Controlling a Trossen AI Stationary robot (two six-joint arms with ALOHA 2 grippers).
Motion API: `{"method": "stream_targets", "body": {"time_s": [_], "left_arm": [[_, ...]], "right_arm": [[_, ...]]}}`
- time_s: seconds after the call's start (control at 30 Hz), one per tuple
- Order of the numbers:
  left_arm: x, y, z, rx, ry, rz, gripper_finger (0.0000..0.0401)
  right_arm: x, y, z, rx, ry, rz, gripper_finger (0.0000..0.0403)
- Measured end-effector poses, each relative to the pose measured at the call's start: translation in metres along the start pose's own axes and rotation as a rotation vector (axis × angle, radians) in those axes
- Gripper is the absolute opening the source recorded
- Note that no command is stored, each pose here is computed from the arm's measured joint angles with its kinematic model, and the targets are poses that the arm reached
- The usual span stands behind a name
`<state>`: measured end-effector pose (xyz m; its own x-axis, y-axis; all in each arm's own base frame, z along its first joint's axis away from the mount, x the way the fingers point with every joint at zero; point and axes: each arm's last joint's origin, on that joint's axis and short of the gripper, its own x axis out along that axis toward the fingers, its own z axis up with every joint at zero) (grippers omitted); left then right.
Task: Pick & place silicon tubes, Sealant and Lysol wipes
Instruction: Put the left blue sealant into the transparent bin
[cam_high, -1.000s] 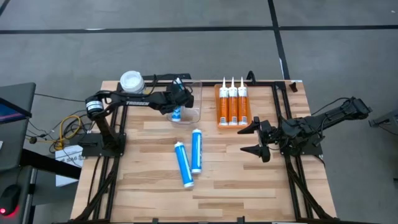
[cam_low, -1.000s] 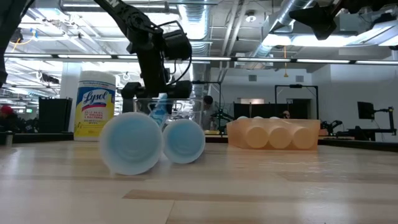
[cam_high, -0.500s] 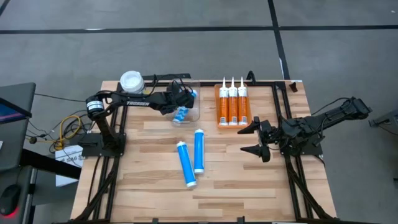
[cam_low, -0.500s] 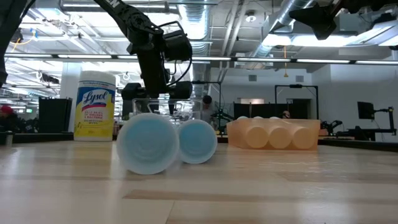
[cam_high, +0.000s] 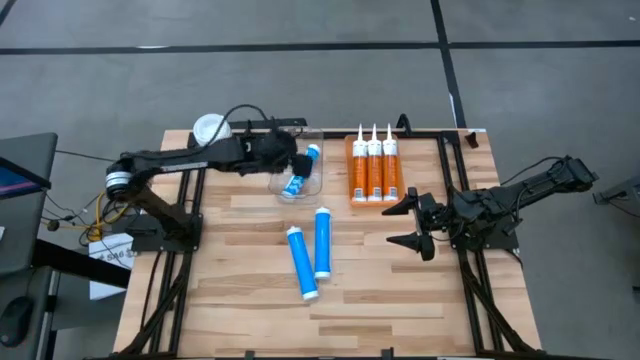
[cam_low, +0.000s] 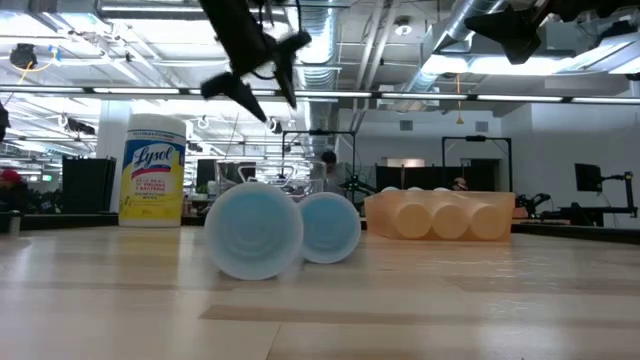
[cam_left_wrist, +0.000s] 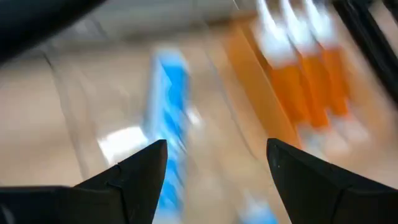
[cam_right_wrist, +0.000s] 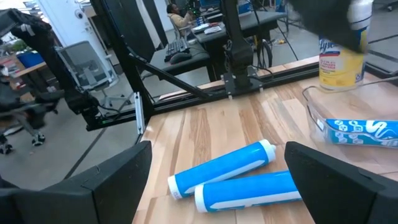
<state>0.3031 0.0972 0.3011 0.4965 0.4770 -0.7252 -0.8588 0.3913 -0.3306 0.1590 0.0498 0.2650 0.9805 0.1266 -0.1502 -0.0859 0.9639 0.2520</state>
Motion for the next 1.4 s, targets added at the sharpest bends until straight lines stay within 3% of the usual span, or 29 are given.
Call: {"method": "stream_targets", "body": {"time_s": [0.07,0.17,0.4,0.87,1.2,1.4], "left_arm": [[-0.017,-0.004,-0.014,-0.025,0.121,-0.041,0.0268],[-0.032,-0.010,-0.040,-0.058,0.216,-0.004,0.0268],[-0.036,-0.036,-0.097,-0.088,0.278,0.056,0.0268],[0.007,-0.059,-0.169,-0.086,0.400,0.177,0.0268],[0.033,-0.065,-0.191,-0.307,0.450,0.236,0.0268],[0.064,-0.067,-0.217,-0.418,0.519,0.300,0.0268]], "right_arm": [[0.000,0.000,0.000,0.000,0.000,0.000,0.0359],[0.000,0.000,0.000,0.000,0.000,0.000,0.0359],[0.000,0.000,0.000,0.000,0.003,0.000,0.0359],[0.000,0.000,0.000,0.050,0.004,0.001,0.0359],[0.000,0.000,-0.001,0.045,0.014,0.000,0.0359],[0.000,0.000,-0.002,0.016,0.021,0.020,0.0359]]}}
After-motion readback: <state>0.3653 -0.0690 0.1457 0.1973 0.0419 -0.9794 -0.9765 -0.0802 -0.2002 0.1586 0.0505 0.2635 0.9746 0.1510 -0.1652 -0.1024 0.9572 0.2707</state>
